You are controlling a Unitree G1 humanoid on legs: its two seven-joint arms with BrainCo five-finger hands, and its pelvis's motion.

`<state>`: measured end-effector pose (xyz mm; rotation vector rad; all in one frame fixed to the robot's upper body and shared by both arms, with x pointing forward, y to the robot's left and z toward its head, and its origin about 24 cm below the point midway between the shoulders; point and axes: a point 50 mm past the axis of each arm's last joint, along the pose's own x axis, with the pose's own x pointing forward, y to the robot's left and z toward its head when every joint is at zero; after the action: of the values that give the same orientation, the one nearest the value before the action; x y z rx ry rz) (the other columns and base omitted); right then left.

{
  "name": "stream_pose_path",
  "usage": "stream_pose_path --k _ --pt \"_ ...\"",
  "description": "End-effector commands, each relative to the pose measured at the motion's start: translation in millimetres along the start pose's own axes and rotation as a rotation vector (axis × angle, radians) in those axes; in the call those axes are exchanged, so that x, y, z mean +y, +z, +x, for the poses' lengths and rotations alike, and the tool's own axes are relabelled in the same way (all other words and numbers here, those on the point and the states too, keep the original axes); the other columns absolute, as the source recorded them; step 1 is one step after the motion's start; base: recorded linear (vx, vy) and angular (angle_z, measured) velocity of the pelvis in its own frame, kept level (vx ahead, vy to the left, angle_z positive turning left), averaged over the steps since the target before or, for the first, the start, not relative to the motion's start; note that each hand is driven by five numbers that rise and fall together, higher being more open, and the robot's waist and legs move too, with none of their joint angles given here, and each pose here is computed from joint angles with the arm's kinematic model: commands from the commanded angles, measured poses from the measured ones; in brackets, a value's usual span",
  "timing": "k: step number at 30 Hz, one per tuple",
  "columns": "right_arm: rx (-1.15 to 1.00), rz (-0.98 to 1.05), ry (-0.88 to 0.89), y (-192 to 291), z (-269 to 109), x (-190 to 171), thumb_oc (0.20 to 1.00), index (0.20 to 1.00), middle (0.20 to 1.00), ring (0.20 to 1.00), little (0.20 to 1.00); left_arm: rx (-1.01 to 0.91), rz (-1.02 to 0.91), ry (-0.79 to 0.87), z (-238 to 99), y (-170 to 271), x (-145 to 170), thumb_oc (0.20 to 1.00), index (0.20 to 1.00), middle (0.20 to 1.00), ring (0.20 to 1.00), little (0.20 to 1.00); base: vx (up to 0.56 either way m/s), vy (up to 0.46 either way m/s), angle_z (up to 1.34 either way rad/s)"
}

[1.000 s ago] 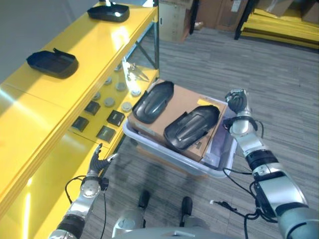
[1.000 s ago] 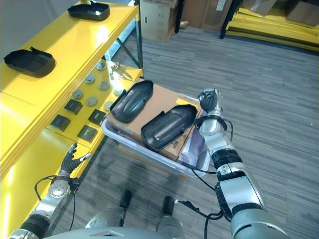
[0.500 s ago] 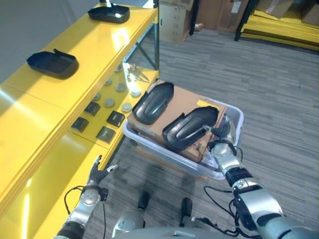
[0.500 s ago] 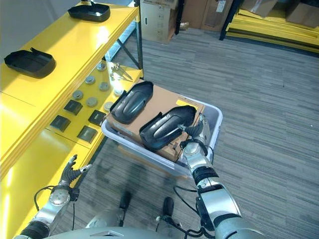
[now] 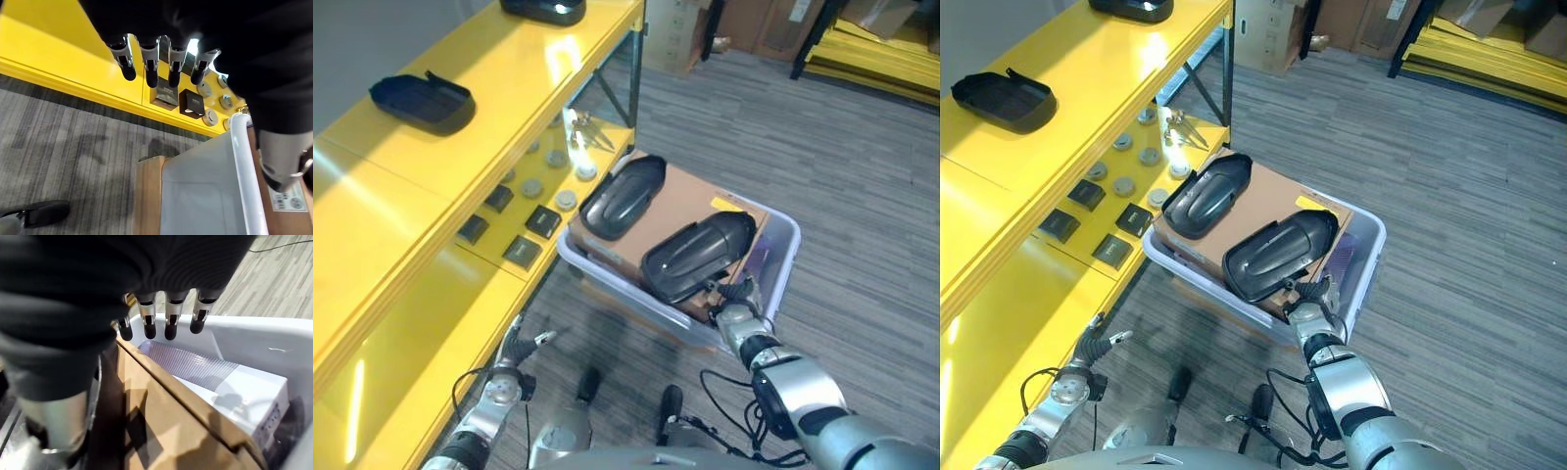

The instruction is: Move parts from the plastic box to the shelf.

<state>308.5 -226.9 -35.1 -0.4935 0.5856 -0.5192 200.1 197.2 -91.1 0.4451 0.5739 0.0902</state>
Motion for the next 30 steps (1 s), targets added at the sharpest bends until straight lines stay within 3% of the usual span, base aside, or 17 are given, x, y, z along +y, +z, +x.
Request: stream_pose_path --k 1,2,3,4,5,18,24,30 --pt "-0.03 0.072 0.0 31 11 -14 1.0 1.0 1.0 1.0 1.0 -0.126 0.02 -0.018 9 29 5 1.0 1.0 1.0 1.0 1.0 -0.05 0.008 0.1" --pt "-0.022 0.074 -0.013 32 13 -20 1.0 1.0 1.0 1.0 1.0 -0.139 0.018 -0.036 8 32 3 1.0 1.0 1.0 1.0 1.0 -0.04 0.018 0.17" --pt "-0.004 0.111 -0.036 34 18 -31 0.564 0.564 0.564 0.564 0.564 -0.149 0.028 -0.049 9 35 1 1.0 1.0 1.0 1.0 1.0 -0.01 0.015 0.29" --pt "-0.004 0.111 -0.036 34 18 -31 0.464 0.464 0.464 0.464 0.464 -0.149 0.028 -0.049 9 35 1 1.0 1.0 1.0 1.0 1.0 0.0 0.014 0.46" --pt "0.027 0.148 -0.059 33 22 -41 0.2 0.2 0.2 0.2 0.2 -0.155 0.041 -0.061 11 39 -1 1.0 1.0 1.0 1.0 1.0 0.06 -0.002 0.68" --pt "0.132 0.247 -0.13 -4 28 -67 0.2 0.2 0.2 0.2 0.2 -0.099 0.032 -0.005 9 24 19 1.0 1.0 1.0 1.0 1.0 0.03 -0.002 0.14" --pt "-0.346 -0.013 -0.175 37 20 -96 0.2 0.2 0.2 0.2 0.2 -0.184 -0.018 0.045 7 38 35 1.0 1.0 1.0 1.0 1.0 0.0 -0.029 -0.28" --pt "-0.753 -0.249 -0.298 97 -8 -146 0.2 0.2 0.2 0.2 0.2 -0.425 -0.102 0.006 -3 87 53 1.0 1.0 1.0 1.0 1.0 0.01 -0.032 -0.2"
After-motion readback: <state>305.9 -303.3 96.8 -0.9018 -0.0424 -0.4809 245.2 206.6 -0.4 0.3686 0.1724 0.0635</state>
